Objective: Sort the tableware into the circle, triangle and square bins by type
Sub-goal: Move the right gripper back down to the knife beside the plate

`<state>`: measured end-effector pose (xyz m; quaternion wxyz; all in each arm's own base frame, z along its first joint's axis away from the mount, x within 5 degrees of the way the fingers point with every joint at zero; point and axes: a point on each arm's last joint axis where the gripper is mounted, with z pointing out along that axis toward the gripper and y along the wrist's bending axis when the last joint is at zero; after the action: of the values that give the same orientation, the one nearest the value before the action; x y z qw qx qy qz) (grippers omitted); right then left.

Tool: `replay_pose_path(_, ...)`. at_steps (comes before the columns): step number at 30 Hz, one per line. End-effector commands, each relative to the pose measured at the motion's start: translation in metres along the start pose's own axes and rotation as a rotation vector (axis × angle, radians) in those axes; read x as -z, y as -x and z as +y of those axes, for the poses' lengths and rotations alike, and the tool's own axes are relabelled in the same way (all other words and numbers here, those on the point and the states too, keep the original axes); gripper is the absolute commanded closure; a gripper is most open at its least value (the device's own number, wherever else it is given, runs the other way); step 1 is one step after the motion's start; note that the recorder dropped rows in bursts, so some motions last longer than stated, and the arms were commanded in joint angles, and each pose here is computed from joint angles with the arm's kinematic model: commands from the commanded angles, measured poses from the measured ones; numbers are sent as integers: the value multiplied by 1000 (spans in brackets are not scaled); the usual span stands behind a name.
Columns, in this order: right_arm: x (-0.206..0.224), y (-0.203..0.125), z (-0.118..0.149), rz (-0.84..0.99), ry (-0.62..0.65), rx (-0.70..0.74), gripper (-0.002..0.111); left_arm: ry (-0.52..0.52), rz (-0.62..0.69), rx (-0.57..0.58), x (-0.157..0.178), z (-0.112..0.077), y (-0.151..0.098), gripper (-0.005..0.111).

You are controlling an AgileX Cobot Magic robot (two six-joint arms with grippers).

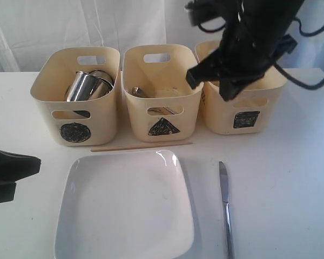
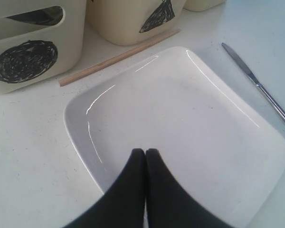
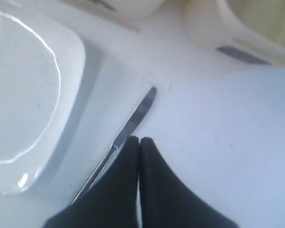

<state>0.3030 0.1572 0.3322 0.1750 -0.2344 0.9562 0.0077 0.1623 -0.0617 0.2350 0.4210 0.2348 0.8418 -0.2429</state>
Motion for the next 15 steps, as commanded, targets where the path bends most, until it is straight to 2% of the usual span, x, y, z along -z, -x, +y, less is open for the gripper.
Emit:
replay_pose_path(1, -31, -27, 2, 156, 31, -11, 108, -27, -2, 23, 1, -3, -1, 107)
replay_pose_path(4, -53, -45, 8, 259, 78, -25, 99, -42, 0, 23, 1, -4, -1, 107)
replay_pose_path(10, -79, -76, 17, 380, 145, -75, 64, -40, 0, 25, 1, -4, -1, 107)
replay_pose_path(12, -87, -82, 18, 384, 149, -96, 59, -40, 0, 25, 1, -4, -1, 107)
replay_pose_path(15, -96, -88, 20, 364, 147, -158, 59, -40, 0, 25, 1, -4, -1, 107)
